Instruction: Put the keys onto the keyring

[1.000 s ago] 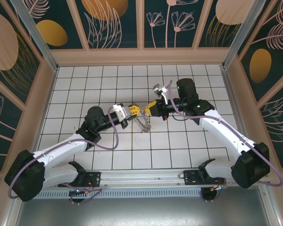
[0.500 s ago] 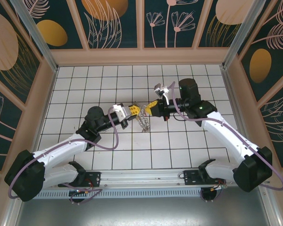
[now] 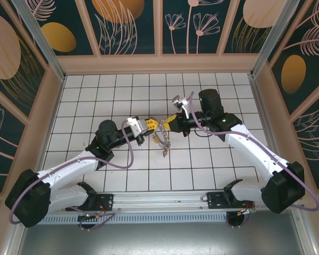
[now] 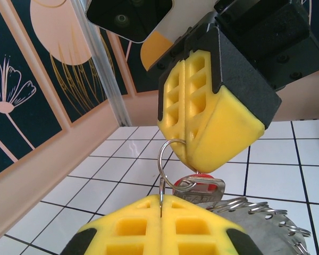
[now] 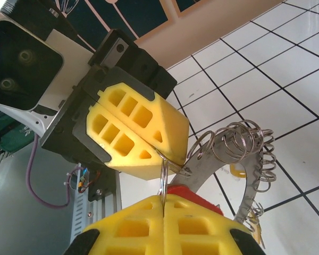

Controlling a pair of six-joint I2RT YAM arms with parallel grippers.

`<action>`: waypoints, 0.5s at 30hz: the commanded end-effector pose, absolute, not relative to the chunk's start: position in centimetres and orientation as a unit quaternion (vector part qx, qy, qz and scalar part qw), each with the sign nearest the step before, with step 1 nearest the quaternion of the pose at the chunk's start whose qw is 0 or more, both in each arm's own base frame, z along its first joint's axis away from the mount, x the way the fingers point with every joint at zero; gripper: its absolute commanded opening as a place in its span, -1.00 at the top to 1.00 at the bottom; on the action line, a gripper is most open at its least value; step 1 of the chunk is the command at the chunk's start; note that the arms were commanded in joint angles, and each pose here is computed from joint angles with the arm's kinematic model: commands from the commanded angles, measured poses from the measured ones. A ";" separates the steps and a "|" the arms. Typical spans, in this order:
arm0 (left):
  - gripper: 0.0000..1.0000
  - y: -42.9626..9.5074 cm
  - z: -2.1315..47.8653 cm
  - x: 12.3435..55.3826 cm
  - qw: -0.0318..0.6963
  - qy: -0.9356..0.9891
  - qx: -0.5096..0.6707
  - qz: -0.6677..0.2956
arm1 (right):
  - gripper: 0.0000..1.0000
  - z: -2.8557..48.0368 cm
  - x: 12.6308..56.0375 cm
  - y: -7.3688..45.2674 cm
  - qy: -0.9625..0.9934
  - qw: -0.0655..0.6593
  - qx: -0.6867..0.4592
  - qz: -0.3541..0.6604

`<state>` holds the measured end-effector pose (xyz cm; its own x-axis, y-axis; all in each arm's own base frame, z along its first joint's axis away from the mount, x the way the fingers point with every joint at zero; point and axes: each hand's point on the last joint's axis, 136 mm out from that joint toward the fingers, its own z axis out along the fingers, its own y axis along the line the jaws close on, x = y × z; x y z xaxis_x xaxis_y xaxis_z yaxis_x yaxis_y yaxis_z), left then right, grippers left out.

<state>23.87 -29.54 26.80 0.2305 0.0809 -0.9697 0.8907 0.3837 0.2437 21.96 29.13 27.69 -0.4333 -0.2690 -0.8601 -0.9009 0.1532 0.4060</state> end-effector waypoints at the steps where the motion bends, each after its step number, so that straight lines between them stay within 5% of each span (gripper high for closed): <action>1: 1.00 -29.9 30.2 23.5 0.671 0.489 0.450 -0.329 | 1.00 27.2 22.1 29.3 0.697 0.314 -0.417 0.492; 15: 1.00 -29.5 32.0 23.2 0.691 0.471 0.431 -0.339 | 1.00 26.1 22.6 29.4 0.717 0.293 -0.391 0.497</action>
